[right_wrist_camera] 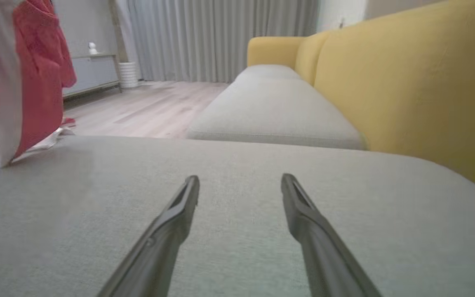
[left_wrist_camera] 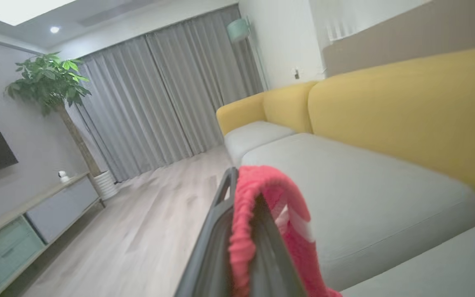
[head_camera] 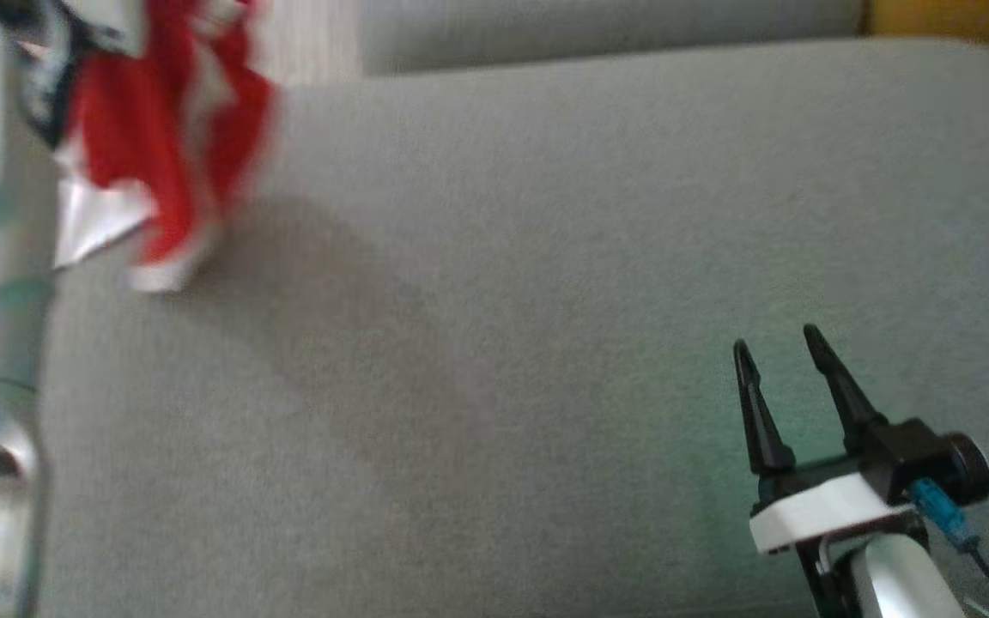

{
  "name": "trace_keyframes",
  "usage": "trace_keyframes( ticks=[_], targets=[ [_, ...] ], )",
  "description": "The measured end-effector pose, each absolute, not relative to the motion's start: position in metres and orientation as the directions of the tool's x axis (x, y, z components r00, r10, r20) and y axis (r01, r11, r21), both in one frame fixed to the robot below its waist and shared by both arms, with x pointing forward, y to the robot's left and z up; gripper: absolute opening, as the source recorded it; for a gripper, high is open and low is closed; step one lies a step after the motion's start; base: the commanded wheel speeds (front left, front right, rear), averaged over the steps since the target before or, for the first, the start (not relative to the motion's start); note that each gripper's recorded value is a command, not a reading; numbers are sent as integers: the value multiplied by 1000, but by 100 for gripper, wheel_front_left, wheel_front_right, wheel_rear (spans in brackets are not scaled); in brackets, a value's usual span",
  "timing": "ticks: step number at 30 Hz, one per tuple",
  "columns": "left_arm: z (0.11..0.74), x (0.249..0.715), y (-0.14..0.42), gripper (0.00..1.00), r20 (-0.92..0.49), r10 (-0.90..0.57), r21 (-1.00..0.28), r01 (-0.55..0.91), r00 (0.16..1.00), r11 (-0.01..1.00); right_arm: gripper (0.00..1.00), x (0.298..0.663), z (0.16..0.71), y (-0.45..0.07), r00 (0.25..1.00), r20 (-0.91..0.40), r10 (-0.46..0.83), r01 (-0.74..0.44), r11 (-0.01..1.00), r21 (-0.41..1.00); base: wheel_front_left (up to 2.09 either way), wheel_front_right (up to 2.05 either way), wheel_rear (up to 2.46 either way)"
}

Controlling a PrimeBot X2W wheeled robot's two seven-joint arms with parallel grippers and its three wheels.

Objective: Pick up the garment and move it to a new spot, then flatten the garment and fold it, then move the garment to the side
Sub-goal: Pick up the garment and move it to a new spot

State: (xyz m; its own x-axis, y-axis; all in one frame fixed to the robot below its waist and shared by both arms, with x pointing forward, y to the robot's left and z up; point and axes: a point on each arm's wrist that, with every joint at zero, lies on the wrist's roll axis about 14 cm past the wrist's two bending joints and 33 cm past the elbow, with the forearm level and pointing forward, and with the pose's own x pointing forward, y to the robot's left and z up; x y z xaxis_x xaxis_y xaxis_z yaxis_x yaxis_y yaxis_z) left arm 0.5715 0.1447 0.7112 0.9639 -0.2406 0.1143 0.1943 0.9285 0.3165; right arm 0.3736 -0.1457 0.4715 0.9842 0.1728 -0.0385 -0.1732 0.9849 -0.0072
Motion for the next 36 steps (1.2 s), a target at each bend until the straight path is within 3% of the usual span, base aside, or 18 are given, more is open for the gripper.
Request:
trace_keyframes(
  ticks=[10,16,25,27,28,29,30,36],
  targets=[
    [719,504,-15,0,193,-545,6,555,816,832,100,329,485,-193,1000,5,16,-16,1000,-3,0,0,0],
    [605,519,6,0,-41,-458,-139,449,888,883,100,331,468,-195,999,-52,8,-7,1000,11,0,0,0],
    [480,537,70,0,-261,-259,-140,229,930,963,100,356,456,-195,996,-91,14,-12,1000,17,0,0,0],
    [458,534,73,32,-293,-246,-151,209,924,966,100,358,449,-195,994,-111,14,-12,1000,17,0,0,0],
    [447,532,76,69,-309,-239,-152,200,921,968,100,360,447,-194,993,-118,16,-14,1000,17,0,0,0],
    [436,528,79,93,-327,-230,-152,190,916,970,100,362,445,-194,992,-124,19,-17,1000,16,0,0,0],
    [425,525,82,100,-348,-222,-152,178,911,972,100,363,443,-193,991,-129,22,-20,1000,16,0,0,0],
    [402,509,101,100,-367,-172,-137,130,914,982,100,377,448,-185,993,-110,51,-50,999,15,0,0,0]
  ],
)
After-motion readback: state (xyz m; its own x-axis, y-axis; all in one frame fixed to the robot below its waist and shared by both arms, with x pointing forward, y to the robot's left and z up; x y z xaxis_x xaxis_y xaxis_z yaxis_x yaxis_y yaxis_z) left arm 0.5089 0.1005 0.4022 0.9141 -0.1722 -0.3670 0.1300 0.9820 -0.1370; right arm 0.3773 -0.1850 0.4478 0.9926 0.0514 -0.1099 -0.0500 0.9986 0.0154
